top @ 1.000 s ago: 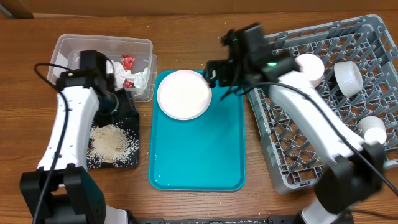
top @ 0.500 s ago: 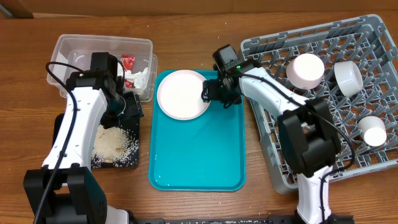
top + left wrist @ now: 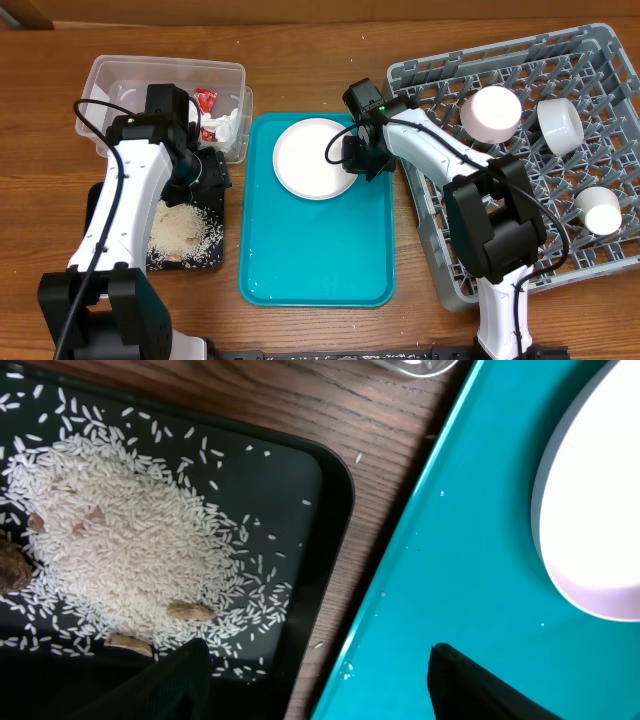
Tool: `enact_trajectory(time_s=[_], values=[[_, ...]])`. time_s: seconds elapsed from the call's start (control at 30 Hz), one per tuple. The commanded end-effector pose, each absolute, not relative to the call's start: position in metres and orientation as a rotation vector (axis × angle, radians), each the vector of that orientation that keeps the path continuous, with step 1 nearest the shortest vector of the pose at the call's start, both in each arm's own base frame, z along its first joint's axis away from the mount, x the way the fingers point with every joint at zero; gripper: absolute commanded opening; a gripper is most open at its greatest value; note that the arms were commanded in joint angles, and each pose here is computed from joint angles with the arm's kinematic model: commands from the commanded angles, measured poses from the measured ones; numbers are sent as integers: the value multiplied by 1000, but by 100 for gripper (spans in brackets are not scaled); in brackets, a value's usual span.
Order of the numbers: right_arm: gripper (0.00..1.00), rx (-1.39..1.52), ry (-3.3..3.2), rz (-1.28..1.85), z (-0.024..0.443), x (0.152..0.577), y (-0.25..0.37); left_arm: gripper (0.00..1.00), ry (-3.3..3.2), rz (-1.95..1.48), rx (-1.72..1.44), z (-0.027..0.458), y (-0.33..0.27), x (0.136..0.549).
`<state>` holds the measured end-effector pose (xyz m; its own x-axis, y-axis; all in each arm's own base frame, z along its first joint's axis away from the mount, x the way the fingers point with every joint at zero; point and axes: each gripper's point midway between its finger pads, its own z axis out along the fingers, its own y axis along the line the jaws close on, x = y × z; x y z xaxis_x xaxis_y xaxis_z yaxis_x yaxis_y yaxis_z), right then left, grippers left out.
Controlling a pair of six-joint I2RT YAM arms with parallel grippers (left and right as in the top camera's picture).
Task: Sort waste into correct bins and load items into the dishwasher
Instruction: 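Grasp the white plate edge on the teal tray with the right gripper, then lift the plate and stand it upright in the dish rack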
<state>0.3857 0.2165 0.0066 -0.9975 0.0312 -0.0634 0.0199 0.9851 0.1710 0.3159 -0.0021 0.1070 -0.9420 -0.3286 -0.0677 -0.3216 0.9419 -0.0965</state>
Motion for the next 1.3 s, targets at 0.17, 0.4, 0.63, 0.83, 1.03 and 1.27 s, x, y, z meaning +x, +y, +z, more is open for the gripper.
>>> enact_trajectory(time_s=[0.17, 0.4, 0.63, 0.83, 1.03, 1.27], values=[[4, 130, 3095, 163, 5, 382, 201, 71, 3025, -113, -473, 105, -2, 313], [4, 10, 2952, 156, 80, 401, 195, 71, 3025, -113, -473, 105, -2, 313], [4, -39, 2534, -147, 207, 438, 141, 72, 3025, -113, -473, 105, -2, 313], [4, 235, 2136, -764, 294, 440, 46, 73, 3025, -113, -473, 105, -2, 313], [4, 408, 2009, -955, 303, 435, 5, 73, 3026, -113, -474, 105, -2, 313], [4, 478, 2139, -905, 251, 430, -17, 73, 3031, -112, -475, 105, -2, 311]])
